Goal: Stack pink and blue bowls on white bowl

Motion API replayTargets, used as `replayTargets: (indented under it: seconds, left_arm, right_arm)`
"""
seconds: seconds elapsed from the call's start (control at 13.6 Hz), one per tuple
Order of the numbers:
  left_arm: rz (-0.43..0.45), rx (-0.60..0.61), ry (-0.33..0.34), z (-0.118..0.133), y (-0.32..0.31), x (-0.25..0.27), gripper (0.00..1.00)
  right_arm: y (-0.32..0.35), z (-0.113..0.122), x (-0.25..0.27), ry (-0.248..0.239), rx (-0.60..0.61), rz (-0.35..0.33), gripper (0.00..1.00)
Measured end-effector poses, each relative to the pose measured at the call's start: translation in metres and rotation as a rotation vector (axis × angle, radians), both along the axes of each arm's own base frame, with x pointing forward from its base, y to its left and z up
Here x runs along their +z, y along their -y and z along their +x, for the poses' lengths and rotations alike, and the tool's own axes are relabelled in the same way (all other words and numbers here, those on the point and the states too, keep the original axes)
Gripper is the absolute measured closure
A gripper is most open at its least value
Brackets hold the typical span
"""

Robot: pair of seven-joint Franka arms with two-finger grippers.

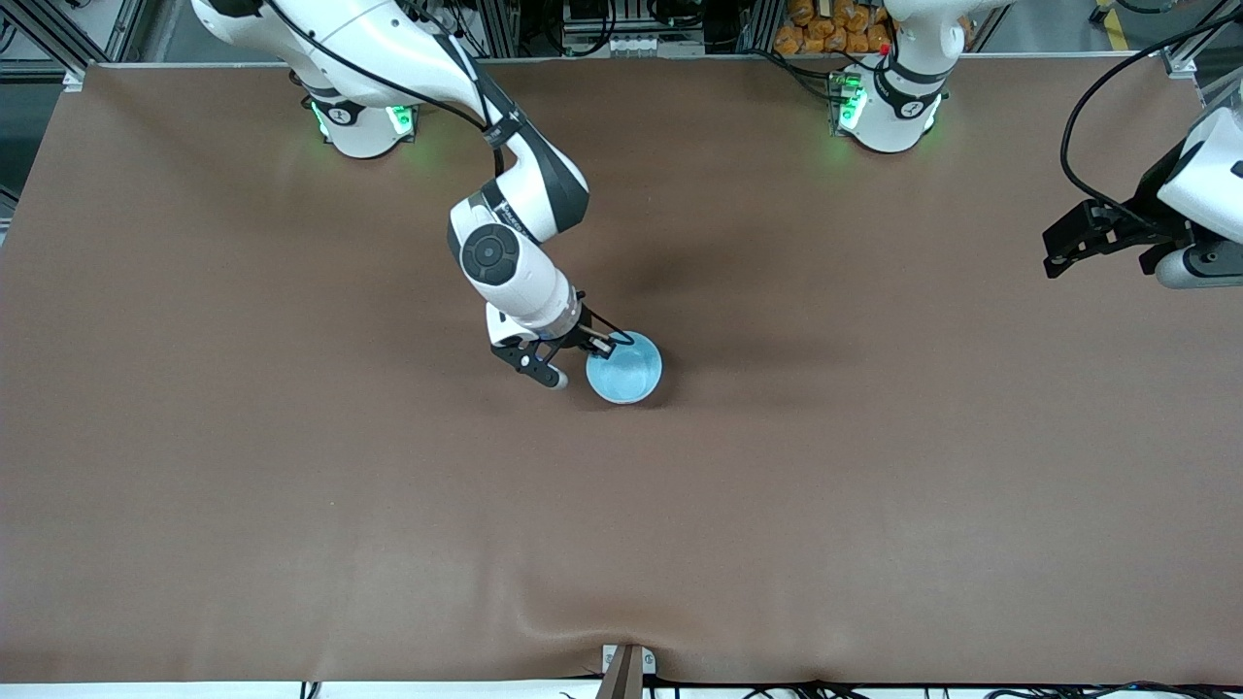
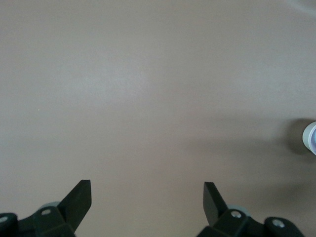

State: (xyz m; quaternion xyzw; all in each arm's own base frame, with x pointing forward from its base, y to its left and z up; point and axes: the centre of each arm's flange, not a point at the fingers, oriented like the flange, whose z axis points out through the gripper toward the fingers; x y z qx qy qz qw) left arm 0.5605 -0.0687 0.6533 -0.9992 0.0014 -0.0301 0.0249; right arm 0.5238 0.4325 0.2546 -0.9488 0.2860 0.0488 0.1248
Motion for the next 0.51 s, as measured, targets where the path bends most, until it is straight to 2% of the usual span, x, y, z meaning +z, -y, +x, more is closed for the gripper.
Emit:
replayTargets:
  seconds: [0.22, 0.51]
  left_arm:
    - [0.01, -0.025, 0.028, -0.014, 0.013, 0.017, 0.0]
    - [0.016, -0.02, 0.009, -0.033, 0.009, 0.015, 0.0]
  right_arm:
    - [0.005, 0.004, -0.001, -0.003, -0.008, -0.008, 0.97]
    - [0.008, 0.005, -0.002, -0.007, -0.011, -0.013, 0.97]
